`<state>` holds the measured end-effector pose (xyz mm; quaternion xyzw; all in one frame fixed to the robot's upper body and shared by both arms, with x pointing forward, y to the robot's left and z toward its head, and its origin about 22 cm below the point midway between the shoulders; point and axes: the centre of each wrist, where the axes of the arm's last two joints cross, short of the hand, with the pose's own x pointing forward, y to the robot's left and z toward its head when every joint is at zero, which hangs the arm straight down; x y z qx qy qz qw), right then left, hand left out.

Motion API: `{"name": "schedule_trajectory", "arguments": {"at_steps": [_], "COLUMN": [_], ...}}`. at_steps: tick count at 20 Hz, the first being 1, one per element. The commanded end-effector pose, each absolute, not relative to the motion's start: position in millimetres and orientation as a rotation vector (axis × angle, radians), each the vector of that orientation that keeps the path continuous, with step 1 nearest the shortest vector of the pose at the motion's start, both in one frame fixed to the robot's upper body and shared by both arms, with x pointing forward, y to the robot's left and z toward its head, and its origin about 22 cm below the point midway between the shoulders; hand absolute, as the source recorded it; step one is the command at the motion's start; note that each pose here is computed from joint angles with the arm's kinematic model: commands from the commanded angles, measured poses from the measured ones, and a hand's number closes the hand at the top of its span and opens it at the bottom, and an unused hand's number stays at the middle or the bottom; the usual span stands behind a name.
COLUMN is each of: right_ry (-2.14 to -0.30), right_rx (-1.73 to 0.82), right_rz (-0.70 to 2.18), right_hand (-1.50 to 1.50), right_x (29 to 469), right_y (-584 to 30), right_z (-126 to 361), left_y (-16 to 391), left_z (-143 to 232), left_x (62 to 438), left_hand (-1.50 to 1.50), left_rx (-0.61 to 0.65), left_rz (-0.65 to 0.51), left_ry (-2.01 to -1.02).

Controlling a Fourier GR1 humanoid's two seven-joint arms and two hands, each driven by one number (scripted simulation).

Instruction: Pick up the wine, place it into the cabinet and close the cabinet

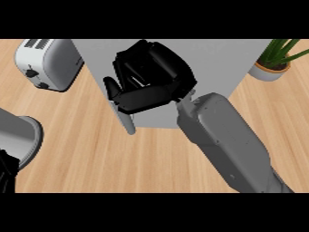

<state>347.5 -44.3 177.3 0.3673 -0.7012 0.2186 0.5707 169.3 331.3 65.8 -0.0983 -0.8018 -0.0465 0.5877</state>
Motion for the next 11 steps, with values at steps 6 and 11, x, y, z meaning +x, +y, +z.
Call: {"name": "schedule_trajectory", "arguments": {"at_steps": [6, 11], "right_ry": [-1.633, -1.658], "right_rx": [0.678, 0.670], "right_rz": [0.413, 0.394], "right_hand": [1.50, 1.50], "right_x": [395, 400], "right_y": [-108, -109], "right_z": [162, 168], "left_y": [336, 327], "left_z": [64, 65], "left_x": [170, 171], "left_hand": [1.50, 1.50], "left_rx": [-0.236, -0.257], "left_rz": [-0.115, -0.125], "left_ry": [-1.855, -1.864]}}
